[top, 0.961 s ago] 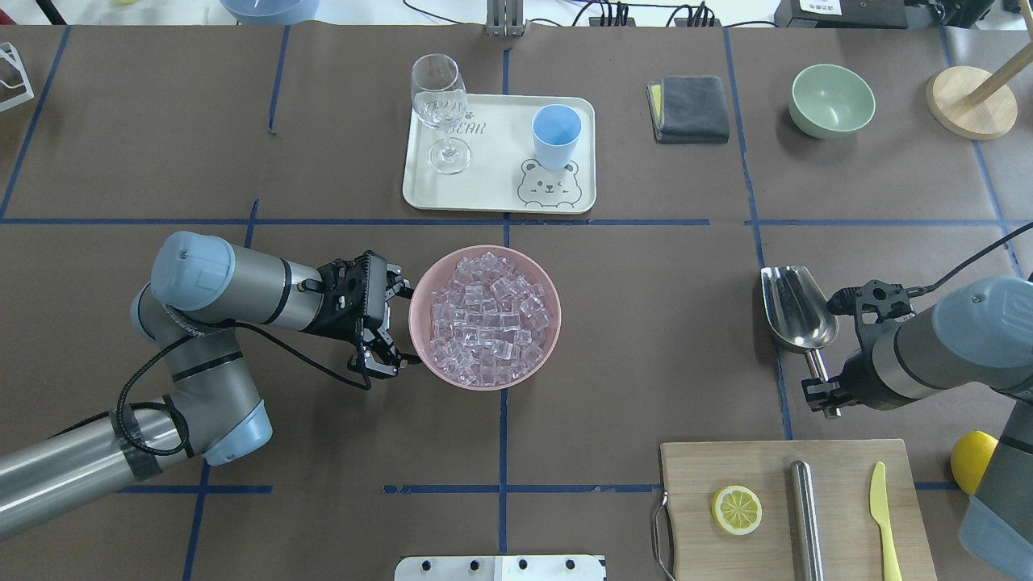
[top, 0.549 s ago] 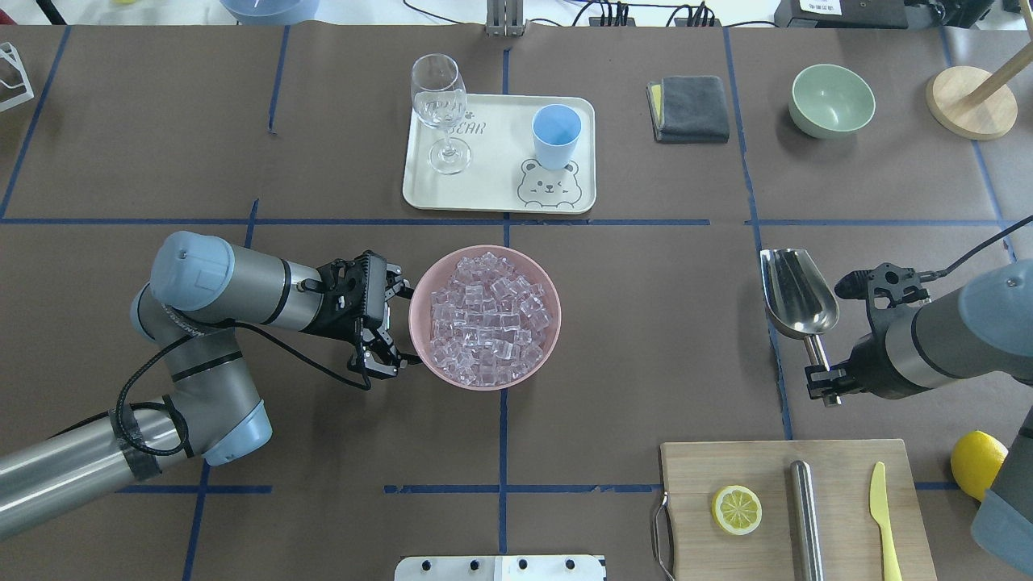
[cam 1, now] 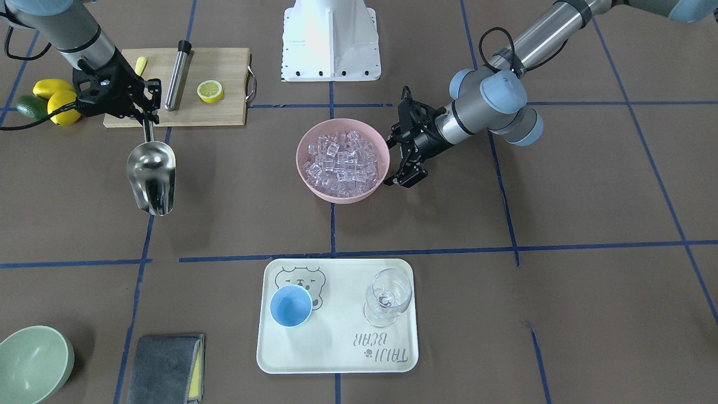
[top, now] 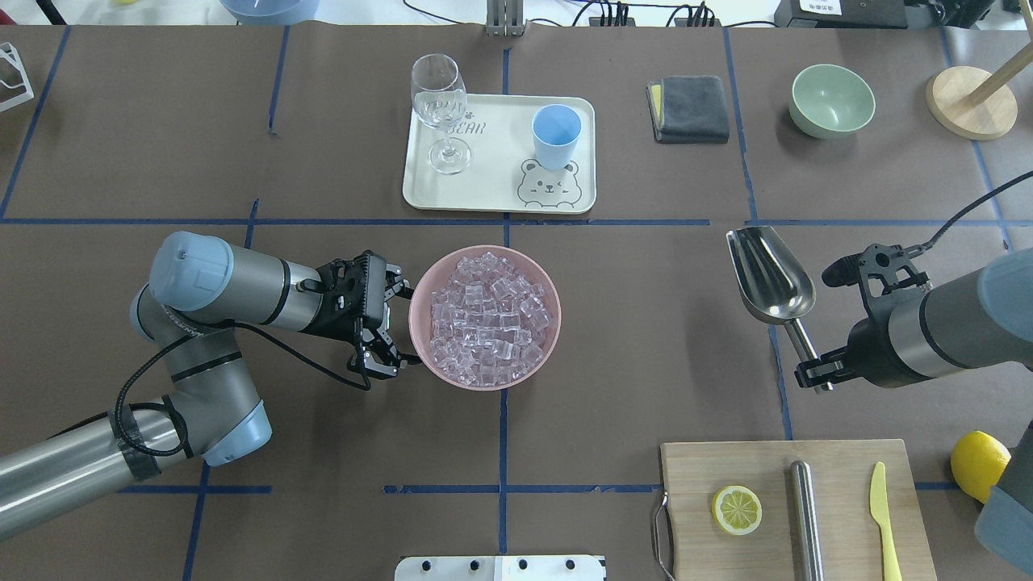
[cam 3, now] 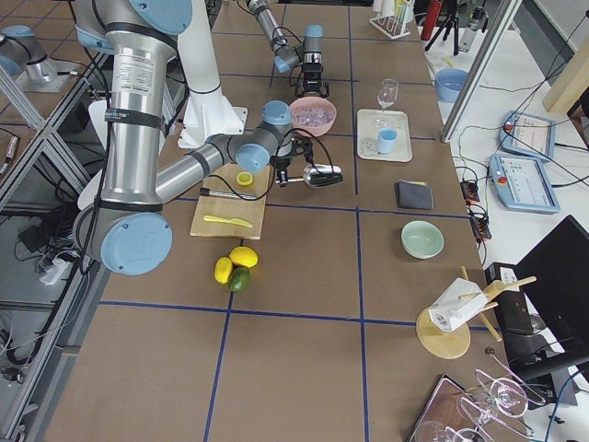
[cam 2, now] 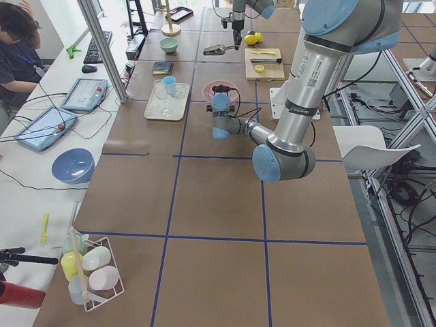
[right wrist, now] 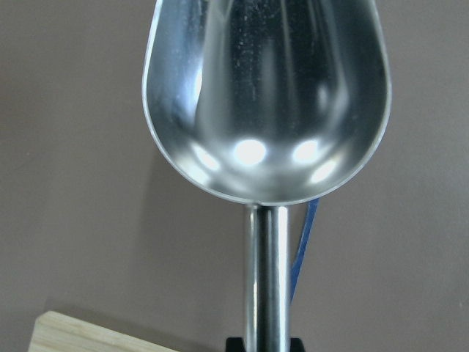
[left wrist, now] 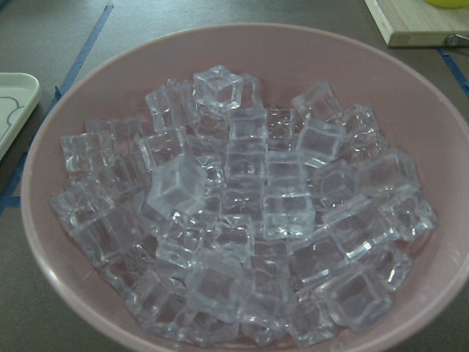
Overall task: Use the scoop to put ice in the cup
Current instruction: 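Lift the scoop with the right gripper and carry it toward the bowl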
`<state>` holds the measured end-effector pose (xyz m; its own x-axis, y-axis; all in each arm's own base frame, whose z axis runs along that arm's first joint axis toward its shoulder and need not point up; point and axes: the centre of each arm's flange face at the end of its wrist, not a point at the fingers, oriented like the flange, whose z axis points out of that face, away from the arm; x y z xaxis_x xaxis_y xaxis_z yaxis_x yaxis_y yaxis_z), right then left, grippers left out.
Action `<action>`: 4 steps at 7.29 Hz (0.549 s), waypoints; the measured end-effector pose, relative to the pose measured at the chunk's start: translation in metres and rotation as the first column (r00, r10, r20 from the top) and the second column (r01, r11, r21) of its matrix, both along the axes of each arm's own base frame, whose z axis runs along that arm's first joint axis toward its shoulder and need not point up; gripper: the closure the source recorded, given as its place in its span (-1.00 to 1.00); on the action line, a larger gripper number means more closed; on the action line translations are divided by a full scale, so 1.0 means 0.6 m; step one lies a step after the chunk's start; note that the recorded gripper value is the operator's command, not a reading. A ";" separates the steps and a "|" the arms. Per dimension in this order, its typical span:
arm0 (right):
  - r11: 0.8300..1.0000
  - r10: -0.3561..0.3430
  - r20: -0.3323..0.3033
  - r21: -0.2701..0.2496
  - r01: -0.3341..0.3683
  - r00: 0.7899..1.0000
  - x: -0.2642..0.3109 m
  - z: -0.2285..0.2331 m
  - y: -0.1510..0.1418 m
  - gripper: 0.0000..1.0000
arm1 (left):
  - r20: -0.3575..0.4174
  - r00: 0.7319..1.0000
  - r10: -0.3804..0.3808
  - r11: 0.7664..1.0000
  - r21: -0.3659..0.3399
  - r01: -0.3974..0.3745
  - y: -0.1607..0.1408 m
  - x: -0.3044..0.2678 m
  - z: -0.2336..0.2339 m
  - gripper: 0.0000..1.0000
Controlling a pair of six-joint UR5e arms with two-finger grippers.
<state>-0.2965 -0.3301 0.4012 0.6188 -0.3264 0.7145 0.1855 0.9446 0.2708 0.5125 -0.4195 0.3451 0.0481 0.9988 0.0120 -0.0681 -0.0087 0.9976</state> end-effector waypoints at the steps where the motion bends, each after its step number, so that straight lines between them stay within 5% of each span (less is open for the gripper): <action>1: 0.989 -0.086 -0.002 0.119 0.086 0.996 -0.001 -0.010 -0.004 1.00 | -0.001 1.000 0.000 1.000 0.000 0.000 0.000 0.000 -0.001 -1.00; 3: 0.917 -0.233 -0.049 0.322 0.236 0.971 -0.005 -0.035 -0.023 1.00 | -0.002 1.000 -0.001 1.000 0.000 0.001 -0.001 0.001 -0.002 -1.00; 4: 0.876 -0.285 -0.102 0.375 0.302 0.953 -0.013 -0.063 -0.046 1.00 | -0.001 1.000 -0.001 1.000 -0.001 0.001 -0.001 0.001 -0.002 -1.00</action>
